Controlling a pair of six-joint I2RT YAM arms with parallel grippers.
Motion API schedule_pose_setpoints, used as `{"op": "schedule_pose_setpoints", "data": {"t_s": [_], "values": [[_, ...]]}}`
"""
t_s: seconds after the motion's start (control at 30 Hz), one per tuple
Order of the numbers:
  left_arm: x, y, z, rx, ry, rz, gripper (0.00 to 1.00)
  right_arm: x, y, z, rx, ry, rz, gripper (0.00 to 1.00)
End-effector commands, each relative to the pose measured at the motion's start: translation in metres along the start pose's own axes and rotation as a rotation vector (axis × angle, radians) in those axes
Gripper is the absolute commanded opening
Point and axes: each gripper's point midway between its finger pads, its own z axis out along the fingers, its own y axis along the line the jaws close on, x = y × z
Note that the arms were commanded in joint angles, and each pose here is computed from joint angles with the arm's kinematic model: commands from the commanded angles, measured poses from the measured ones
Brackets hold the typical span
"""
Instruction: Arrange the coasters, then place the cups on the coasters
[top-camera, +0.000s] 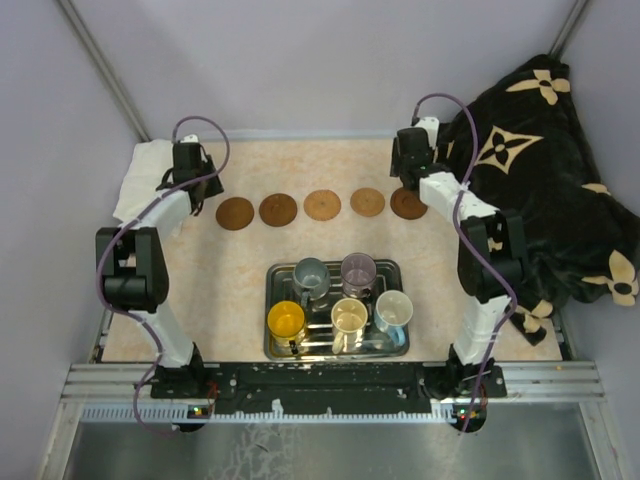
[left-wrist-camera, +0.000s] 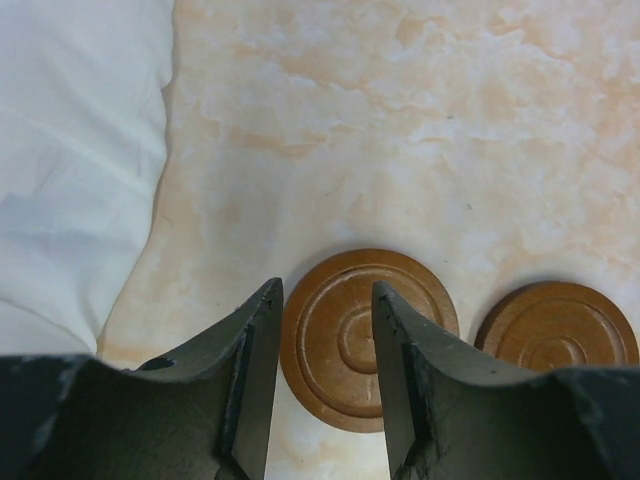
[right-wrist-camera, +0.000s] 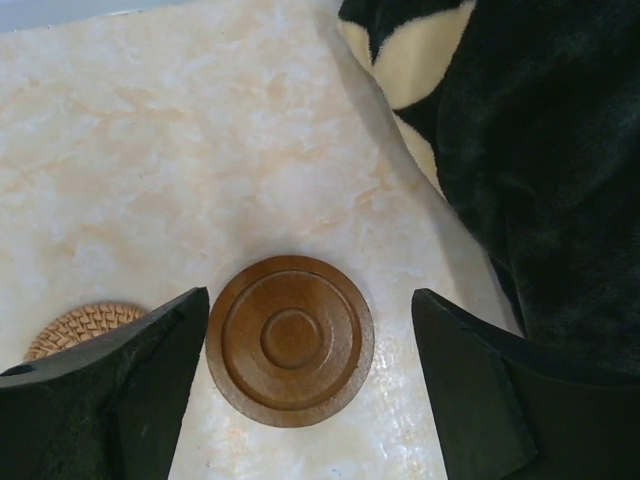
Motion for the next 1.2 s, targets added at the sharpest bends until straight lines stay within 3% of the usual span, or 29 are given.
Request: {"op": "schedule_pose_setpoints", "data": {"t_s": [0.0, 0.13, 0.23, 0.4, 0.67, 0.97, 1.17], "values": [[-0.018, 0.004, 0.011, 0.045, -0.039, -0.092, 0.47, -0.035, 0.005, 0.001, 0.009, -0.068, 0.037, 0.79], [-0.016, -0.001, 0.011, 0.082, -0.036, -0.109, 0.47, -0.017, 0.01, 0.005, -0.009, -0.01, 0.031, 0.63], [-0.017, -0.003, 0.009, 0.094, -0.034, -0.108, 0.48, -0.008, 0.006, 0.002, 0.002, 0.01, 0.037, 0.58], [-0.002, -0.003, 0.006, 0.091, 0.036, -0.103, 0.46, 0.005, -0.003, -0.008, 0.02, 0.041, 0.042, 0.57], [0.06, -0.018, -0.029, 0.182, 0.226, -0.096, 0.37, 0.0, -0.013, -0.032, 0.008, 0.032, 0.062, 0.57], [0.11, -0.019, -0.073, 0.198, 0.322, -0.06, 0.36, -0.006, -0.021, -0.073, -0.052, 0.004, 0.138, 0.54], [0.132, -0.012, -0.071, 0.174, 0.344, -0.044, 0.36, -0.009, -0.028, -0.097, -0.053, -0.031, 0.137, 0.5]]}}
